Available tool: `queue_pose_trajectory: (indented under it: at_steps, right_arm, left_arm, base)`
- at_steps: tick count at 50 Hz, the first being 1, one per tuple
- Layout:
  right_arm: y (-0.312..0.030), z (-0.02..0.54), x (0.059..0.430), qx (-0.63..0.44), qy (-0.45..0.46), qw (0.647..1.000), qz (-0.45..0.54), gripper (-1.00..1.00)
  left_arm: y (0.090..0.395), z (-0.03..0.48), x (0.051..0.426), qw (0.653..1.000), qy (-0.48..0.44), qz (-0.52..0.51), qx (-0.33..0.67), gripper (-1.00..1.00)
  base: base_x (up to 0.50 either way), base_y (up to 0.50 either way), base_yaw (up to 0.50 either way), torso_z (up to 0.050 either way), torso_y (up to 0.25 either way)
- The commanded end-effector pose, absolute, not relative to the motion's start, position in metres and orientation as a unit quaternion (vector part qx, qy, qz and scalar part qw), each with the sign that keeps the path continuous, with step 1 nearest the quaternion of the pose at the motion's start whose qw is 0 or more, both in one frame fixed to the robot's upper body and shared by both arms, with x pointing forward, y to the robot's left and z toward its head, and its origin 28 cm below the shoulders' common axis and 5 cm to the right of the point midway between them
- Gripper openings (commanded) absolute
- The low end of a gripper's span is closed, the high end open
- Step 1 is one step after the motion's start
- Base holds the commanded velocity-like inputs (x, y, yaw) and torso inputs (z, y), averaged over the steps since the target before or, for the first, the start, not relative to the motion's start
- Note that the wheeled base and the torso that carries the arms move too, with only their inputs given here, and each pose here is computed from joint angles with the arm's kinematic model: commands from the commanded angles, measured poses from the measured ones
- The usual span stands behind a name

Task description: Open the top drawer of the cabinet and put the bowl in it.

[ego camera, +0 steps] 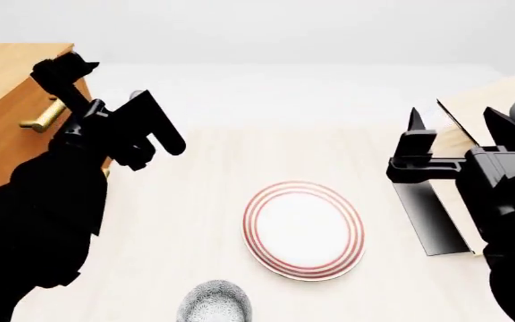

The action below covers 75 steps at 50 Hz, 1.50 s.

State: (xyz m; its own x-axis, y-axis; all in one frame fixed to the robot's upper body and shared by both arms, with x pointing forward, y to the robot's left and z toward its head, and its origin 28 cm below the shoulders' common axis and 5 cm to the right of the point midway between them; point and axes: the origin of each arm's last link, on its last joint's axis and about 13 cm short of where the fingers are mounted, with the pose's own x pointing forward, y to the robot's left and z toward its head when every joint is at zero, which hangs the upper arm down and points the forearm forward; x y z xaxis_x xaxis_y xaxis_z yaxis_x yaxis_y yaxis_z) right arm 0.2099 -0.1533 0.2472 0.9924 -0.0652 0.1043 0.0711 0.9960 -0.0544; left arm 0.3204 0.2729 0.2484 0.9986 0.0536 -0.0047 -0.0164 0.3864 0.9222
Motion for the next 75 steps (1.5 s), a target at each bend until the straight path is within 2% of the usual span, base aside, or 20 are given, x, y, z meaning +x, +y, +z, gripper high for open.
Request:
queue_pose_trajectory:
  at_steps: [1,28,53,75]
  right_arm:
    - [-0.154,0.244,0.211,-0.026,-0.051,0.998,-0.038,1.0]
    - [-0.153,0.237,0.212,-0.02,-0.046,0.998,-0.033,1.0]
    - [-0.15,0.233,0.214,-0.023,-0.041,0.999,-0.026,1.0]
    - [-0.149,0.229,0.214,-0.019,-0.037,0.999,-0.024,1.0]
  left_arm:
    - [0.274,0.236,0.321,0.82,0.04,0.014,0.571,1.0]
    - [0.287,0.219,0.34,0.813,0.081,0.041,0.575,1.0]
    - [0.3,0.213,0.362,0.821,0.121,0.074,0.554,1.0]
    - [0.313,0.204,0.374,0.811,0.142,0.104,0.558,1.0]
  base:
    - [0.0,0.0,0.0,0.0,0.0]
    - [0.0,0.0,0.0,0.0,0.0]
    - [0.0,0.0,0.0,0.0,0.0]
    - [0.0,0.0,0.0,0.0,0.0]
